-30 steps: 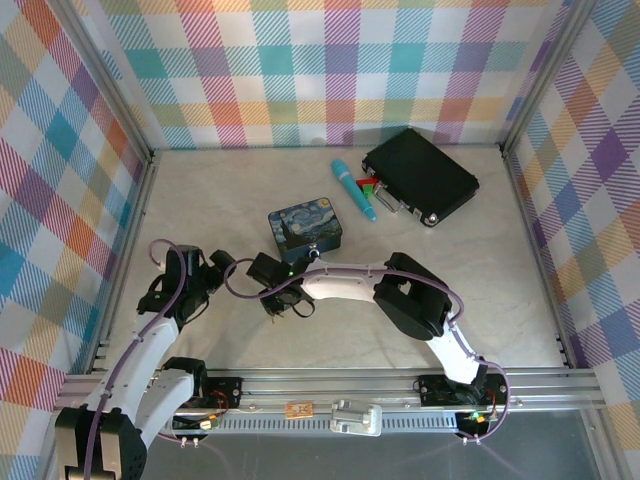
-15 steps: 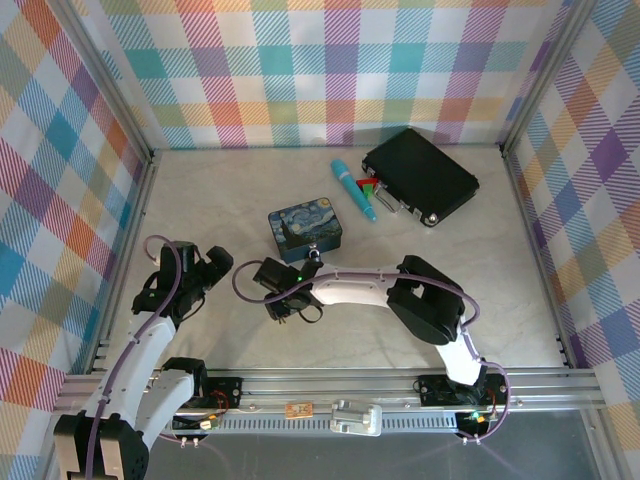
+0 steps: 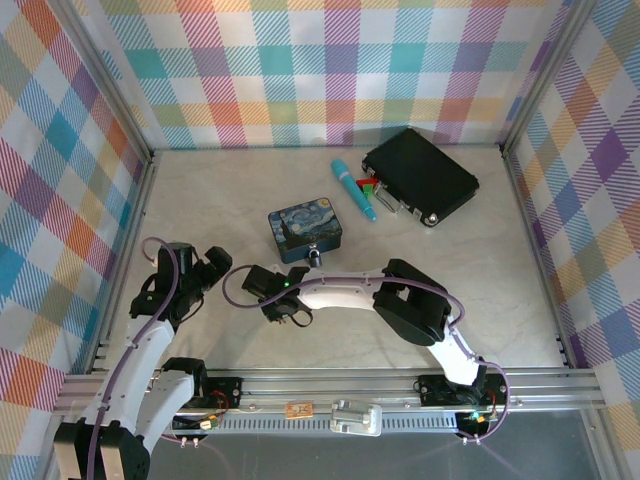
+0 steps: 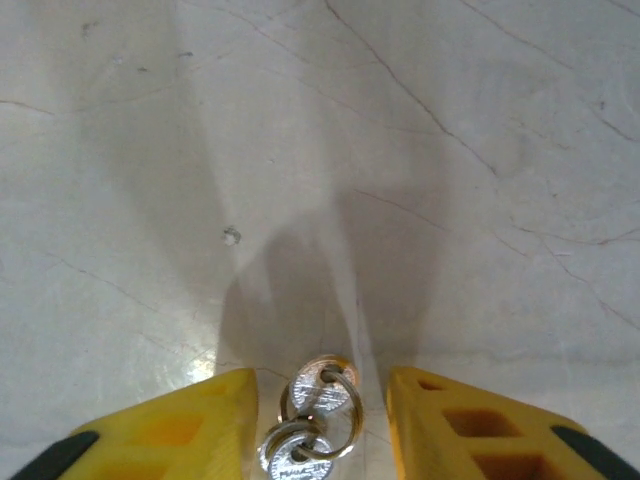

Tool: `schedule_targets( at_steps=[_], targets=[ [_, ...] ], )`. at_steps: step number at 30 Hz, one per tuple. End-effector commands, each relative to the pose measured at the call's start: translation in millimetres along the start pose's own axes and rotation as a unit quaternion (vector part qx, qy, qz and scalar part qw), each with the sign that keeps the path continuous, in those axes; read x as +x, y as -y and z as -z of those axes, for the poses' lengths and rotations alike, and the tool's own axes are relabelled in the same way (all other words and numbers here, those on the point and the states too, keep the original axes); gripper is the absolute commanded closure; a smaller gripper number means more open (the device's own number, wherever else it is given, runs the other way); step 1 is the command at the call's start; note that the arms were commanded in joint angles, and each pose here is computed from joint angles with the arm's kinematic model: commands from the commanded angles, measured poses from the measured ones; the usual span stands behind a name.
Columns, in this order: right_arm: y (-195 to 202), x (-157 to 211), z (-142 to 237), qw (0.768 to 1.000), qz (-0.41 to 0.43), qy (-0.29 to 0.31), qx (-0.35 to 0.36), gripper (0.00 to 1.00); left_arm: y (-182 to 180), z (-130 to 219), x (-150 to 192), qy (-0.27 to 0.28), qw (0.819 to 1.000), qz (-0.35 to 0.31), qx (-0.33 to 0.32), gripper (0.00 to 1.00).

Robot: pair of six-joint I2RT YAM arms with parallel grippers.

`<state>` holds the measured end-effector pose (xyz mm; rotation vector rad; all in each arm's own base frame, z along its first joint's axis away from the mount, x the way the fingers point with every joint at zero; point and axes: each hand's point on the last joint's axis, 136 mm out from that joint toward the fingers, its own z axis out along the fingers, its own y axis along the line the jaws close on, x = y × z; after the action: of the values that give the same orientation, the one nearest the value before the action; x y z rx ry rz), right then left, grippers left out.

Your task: Unlock a padlock with a key

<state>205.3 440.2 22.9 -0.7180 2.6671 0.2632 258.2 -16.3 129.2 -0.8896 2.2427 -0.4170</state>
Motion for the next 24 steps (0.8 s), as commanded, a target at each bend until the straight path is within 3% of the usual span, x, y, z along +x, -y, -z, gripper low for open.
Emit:
schedule_targets(
  at_steps=[1,6,12,17,24],
  targets=[
    [12,16,-9,0.999,-0.012,-0.022,0.032,0.71,2,6,-3,0.001,1.0,0.013,0.004,0.0],
    [16,12,2,0.999,-0.028,-0.007,0.027,0.9,9,10,0,-0.008,1.0,0.012,0.025,0.0],
    [34,-3,37,0.995,-0.09,0.027,-0.028,0.94,38,18,17,-0.043,0.991,0.024,0.127,0.0],
    [78,-6,64,0.983,-0.161,0.037,-0.076,0.94,57,31,27,-0.048,0.976,0.051,0.206,0.0],
    [152,11,76,0.943,-0.304,0.045,-0.13,1.0,76,41,43,-0.055,0.961,0.048,0.266,0.04]
  ],
)
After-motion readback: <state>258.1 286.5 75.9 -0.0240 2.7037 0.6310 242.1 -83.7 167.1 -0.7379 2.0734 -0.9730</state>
